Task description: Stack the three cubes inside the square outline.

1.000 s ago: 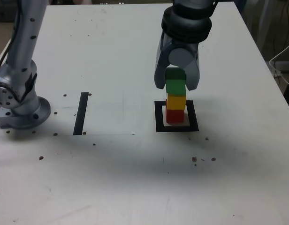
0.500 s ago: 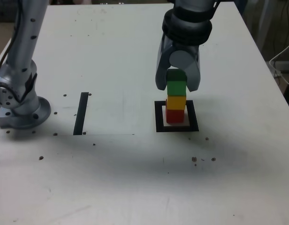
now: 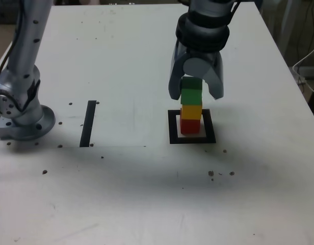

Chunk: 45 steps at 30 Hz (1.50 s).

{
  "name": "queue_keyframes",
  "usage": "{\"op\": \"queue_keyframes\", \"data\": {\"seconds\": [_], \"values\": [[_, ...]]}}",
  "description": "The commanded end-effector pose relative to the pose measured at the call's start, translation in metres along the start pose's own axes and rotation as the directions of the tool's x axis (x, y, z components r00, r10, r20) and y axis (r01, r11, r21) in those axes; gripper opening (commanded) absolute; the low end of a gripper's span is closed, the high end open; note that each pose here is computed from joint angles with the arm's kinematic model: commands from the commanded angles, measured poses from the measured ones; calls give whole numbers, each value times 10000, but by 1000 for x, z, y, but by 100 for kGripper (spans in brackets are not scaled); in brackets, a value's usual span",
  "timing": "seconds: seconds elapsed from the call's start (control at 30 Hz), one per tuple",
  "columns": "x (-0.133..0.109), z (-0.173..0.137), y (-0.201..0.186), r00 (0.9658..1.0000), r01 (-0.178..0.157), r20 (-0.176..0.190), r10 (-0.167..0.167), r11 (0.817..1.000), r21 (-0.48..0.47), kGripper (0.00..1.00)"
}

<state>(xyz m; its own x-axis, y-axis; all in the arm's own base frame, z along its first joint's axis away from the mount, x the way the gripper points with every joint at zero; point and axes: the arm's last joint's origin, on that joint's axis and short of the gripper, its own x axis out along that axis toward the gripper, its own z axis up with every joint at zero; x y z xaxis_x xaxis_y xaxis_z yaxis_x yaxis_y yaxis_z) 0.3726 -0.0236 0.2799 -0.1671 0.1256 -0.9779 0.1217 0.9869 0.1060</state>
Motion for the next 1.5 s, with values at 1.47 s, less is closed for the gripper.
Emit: {"op": "queue_keyframes", "data": {"seconds": [1.47], "values": [[-39, -128, -3, 9952, 899, 364, -911, 9954, 342, 99]]}}
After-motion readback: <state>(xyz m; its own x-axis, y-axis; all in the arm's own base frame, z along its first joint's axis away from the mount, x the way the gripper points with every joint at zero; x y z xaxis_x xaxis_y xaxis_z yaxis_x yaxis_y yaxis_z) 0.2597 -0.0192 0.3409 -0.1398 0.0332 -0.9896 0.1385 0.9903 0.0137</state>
